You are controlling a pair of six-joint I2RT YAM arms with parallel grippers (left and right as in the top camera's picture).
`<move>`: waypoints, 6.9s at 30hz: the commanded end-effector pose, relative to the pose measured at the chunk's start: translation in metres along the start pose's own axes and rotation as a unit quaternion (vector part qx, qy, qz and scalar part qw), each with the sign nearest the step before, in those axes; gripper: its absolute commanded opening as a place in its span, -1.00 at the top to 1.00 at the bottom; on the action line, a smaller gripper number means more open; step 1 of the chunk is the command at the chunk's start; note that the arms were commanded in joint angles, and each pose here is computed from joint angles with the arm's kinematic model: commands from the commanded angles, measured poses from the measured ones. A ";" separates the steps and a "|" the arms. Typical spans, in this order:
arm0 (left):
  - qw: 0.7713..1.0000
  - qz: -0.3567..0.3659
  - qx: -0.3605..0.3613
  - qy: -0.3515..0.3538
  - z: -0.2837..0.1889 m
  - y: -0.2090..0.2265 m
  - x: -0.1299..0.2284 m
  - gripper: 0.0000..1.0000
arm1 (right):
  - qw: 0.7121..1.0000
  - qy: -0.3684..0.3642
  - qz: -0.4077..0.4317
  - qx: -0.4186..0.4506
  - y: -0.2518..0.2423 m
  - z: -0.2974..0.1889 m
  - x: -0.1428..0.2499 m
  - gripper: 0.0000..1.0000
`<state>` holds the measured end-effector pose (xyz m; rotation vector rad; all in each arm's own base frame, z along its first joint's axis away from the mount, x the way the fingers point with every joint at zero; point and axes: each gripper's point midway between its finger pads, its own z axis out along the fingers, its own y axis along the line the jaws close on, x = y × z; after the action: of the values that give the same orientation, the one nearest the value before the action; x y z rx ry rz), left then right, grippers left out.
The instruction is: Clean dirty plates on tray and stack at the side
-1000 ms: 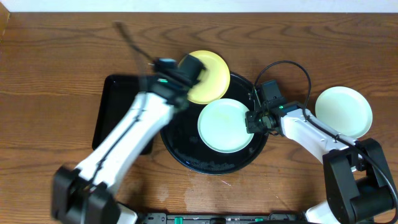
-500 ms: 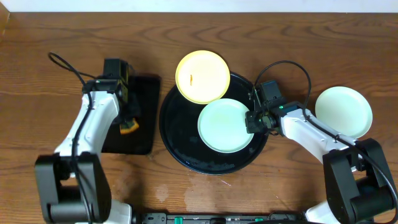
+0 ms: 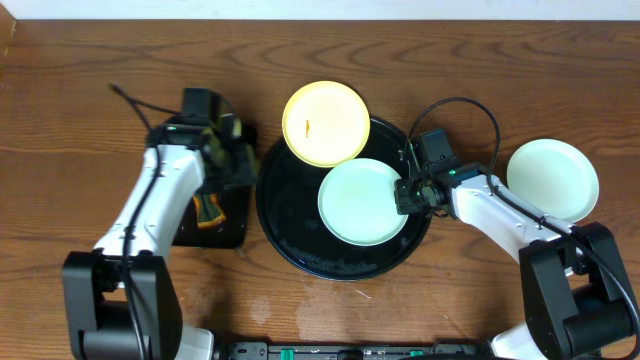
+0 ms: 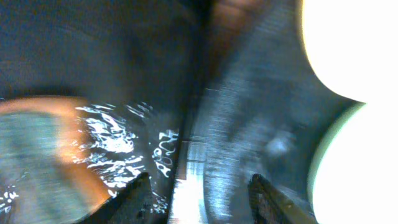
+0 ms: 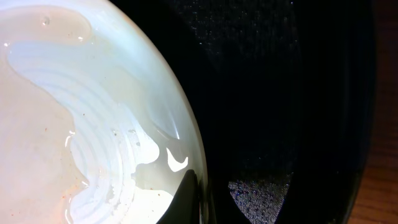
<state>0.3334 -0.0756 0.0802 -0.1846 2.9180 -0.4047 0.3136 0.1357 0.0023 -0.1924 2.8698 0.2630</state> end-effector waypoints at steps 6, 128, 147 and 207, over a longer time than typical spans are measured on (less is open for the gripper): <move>0.995 0.061 0.066 0.042 0.035 -0.072 0.038 0.53 | 0.998 0.059 -0.016 0.020 -0.020 0.018 0.034 0.98; 0.990 -0.097 -0.028 -0.093 -0.096 0.054 0.014 -0.07 | 0.903 -0.249 -0.340 0.079 0.095 -0.176 -0.041 0.98; 0.990 -0.097 -0.028 -0.093 -0.096 0.054 0.014 -0.08 | 0.969 -0.239 0.001 0.067 0.033 -0.171 -0.048 0.98; 0.997 0.006 0.005 -0.081 -0.065 -0.008 0.006 -0.08 | 0.960 -0.226 -0.152 -0.072 0.052 -0.067 -0.118 0.02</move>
<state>0.3157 -0.0691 0.1463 -0.2066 2.7432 -0.4049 0.3893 0.1795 0.1279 -0.4932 2.3261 0.5062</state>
